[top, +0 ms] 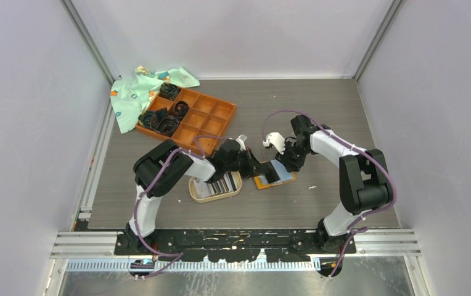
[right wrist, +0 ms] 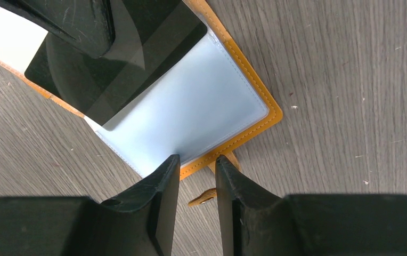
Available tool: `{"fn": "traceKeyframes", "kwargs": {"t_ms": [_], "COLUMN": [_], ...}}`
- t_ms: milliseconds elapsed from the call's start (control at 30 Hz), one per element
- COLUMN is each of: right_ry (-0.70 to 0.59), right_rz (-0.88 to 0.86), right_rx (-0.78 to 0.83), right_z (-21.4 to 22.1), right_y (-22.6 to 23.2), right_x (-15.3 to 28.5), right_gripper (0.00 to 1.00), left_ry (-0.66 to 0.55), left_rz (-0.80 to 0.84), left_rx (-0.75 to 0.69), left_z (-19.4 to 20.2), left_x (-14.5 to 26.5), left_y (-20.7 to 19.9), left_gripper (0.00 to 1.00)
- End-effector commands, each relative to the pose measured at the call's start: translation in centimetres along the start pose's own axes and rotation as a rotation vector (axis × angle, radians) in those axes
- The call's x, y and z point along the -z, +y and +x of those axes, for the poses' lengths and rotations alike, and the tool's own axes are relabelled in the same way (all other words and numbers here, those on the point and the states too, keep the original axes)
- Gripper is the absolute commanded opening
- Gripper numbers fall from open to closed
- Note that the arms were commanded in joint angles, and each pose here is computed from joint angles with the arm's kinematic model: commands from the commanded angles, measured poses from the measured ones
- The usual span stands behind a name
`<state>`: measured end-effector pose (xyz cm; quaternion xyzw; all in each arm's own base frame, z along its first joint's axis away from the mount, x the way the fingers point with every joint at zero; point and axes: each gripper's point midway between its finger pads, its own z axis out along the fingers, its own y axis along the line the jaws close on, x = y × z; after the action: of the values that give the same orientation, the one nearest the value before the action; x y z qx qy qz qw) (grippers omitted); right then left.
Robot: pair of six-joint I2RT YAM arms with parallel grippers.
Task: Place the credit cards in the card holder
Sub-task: Insert the credit card into the card holder.
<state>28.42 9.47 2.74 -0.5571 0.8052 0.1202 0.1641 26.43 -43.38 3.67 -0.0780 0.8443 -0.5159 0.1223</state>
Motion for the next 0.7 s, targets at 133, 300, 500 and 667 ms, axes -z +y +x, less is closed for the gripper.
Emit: {"fn": "traceKeyframes", "kwargs": {"t_ms": [133, 300, 500, 667], "right_ry": [0.040, 0.042, 0.041, 0.047], "right_rz": [-0.034, -0.034, -0.034, -0.037], "right_rx": [0.017, 0.019, 0.022, 0.027], "right_z": [0.26, 0.24, 0.15, 0.15], "right_y": [0.88, 0.92, 0.94, 1.05], "right_x": [-1.91, -1.92, -1.95, -2.09], "right_gripper": [0.36, 0.36, 0.36, 0.36], "left_ry": [0.039, 0.045, 0.072, 0.078], "left_rz": [-0.083, -0.090, -0.070, -0.060], "left_rx": [0.065, 0.084, 0.127, 0.143], "left_z": [1.43, 1.62, 2.04, 2.06], "left_x": [-0.38, -0.20, -0.53, -0.66], "left_y": [3.24, 3.67, 3.88, 3.78], "left_gripper": [0.00, 0.00, 0.00, 0.00]}}
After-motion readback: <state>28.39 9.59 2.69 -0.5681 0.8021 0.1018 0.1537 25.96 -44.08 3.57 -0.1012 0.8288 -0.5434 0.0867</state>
